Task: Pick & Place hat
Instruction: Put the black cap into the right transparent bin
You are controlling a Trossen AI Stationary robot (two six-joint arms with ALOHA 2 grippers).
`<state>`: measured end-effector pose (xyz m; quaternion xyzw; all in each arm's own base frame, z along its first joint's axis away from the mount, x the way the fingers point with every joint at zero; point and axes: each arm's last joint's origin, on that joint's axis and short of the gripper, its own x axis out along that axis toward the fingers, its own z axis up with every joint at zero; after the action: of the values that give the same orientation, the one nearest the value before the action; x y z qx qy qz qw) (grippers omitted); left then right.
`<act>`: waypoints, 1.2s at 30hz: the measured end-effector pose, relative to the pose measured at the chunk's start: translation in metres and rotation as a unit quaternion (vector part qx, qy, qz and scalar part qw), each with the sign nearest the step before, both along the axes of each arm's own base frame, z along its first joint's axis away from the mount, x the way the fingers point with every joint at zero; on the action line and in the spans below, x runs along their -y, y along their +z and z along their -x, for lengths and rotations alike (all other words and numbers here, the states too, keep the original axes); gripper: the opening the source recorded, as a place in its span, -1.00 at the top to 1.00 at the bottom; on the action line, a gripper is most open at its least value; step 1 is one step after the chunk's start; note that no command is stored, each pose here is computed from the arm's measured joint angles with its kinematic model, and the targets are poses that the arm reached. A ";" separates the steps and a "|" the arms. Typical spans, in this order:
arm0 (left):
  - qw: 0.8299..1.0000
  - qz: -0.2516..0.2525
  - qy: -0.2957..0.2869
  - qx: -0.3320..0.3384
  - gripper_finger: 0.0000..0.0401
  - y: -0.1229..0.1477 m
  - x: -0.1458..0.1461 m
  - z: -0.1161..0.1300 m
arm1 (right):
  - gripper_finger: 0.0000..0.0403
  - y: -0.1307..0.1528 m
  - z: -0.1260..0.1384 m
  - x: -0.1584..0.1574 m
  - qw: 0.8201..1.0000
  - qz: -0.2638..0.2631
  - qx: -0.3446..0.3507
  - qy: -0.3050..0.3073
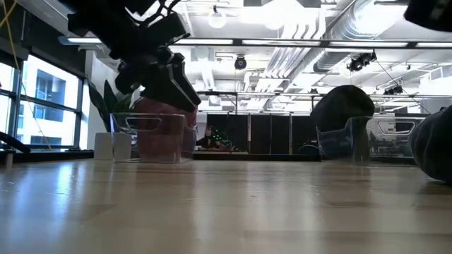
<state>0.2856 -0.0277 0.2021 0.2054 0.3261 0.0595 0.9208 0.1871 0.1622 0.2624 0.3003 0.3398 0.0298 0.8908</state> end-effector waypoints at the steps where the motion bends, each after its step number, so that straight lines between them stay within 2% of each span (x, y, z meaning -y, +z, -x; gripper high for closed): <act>1: 1.000 0.008 0.002 0.000 -0.02 0.000 0.000 0.000 | 0.89 -0.006 0.001 -0.002 1.000 -0.008 0.013 -0.001; 3: 0.999 0.035 -0.001 0.000 -0.02 -0.001 0.001 0.000 | 0.86 -0.017 0.000 -0.001 0.999 -0.020 0.034 0.001; 5: 0.998 0.056 -0.016 0.001 -0.02 -0.001 0.003 0.000 | 0.76 -0.025 -0.005 0.006 0.998 -0.008 0.060 0.002; 11: 0.999 0.040 -0.020 0.005 -0.02 0.000 0.002 -0.001 | 0.23 -0.043 -0.027 0.041 0.995 -0.022 0.095 0.008; 13: 0.999 0.038 -0.016 0.005 -0.02 0.000 0.002 -0.001 | 0.03 -0.037 -0.036 0.053 0.994 -0.032 0.103 0.032; 16: 0.999 0.038 -0.016 0.005 -0.02 0.000 0.002 -0.001 | -0.16 -0.009 -0.050 0.063 0.991 -0.029 0.114 0.059; 19: 0.999 0.038 -0.015 -0.002 -0.02 -0.001 0.002 0.000 | -0.19 0.022 -0.050 0.063 0.997 -0.009 0.043 0.064; 22: 0.999 0.047 -0.007 -0.009 -0.02 -0.002 0.002 0.001 | -0.19 0.041 -0.038 0.056 0.997 -0.007 -0.072 0.022; 24: 0.998 0.054 0.000 -0.013 -0.02 -0.003 0.002 0.002 | -0.19 0.041 -0.029 0.044 0.990 -0.007 -0.142 -0.006; 30: 0.997 0.069 0.009 -0.018 -0.02 -0.007 0.002 0.001 | -0.19 0.005 -0.022 -0.007 0.955 -0.053 -0.281 -0.073; 33: 0.997 0.081 0.010 -0.013 -0.02 -0.006 0.002 0.001 | -0.20 -0.022 -0.025 -0.028 0.934 -0.051 -0.342 -0.087; 36: 0.996 0.089 0.004 -0.020 -0.02 -0.007 0.003 0.002 | -0.20 -0.044 -0.032 -0.034 0.917 -0.037 -0.387 -0.093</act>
<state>0.2841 -0.0306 0.1949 0.1225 0.3489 0.0300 0.9286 0.2195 0.1961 0.2185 0.3514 0.6269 -0.1593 0.6769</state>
